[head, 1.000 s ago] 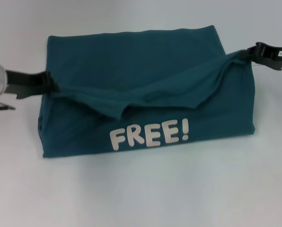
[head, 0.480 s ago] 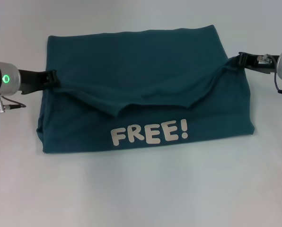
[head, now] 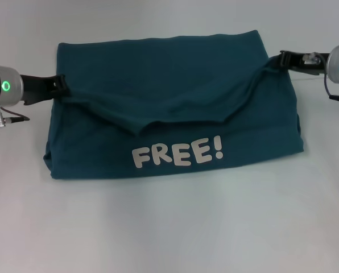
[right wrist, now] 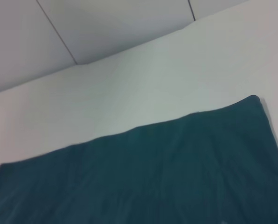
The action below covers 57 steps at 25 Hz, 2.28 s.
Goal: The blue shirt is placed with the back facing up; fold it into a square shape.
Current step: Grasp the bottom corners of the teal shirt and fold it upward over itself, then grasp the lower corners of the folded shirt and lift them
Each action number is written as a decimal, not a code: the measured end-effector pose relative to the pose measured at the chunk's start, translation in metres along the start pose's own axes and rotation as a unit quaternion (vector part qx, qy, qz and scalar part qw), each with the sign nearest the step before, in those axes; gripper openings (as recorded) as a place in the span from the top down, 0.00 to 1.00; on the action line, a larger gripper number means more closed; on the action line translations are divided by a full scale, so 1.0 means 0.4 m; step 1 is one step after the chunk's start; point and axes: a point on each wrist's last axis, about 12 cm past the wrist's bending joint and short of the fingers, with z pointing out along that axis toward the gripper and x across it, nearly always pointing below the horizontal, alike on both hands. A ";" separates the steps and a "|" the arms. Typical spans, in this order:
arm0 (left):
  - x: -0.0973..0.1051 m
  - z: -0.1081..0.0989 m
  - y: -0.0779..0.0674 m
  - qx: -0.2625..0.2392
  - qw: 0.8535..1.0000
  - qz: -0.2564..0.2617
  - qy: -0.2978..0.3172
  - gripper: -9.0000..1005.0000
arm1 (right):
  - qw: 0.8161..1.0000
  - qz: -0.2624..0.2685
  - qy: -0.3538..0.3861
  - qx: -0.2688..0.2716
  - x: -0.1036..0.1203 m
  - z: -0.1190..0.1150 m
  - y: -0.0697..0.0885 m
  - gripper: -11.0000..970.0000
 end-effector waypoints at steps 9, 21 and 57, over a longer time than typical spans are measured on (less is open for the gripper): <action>0.009 0.001 0.011 -0.004 1.000 0.001 0.000 0.97 | 1.000 -0.016 0.016 0.022 0.013 0.001 -0.013 0.90; 0.030 -0.044 0.091 -0.011 0.998 -0.052 -0.027 0.61 | 0.998 0.049 0.050 -0.006 0.021 -0.076 -0.088 0.60; 0.293 -0.070 0.179 0.096 0.984 -0.141 0.049 0.26 | 0.972 0.138 0.060 -0.181 0.243 -0.273 -0.186 0.32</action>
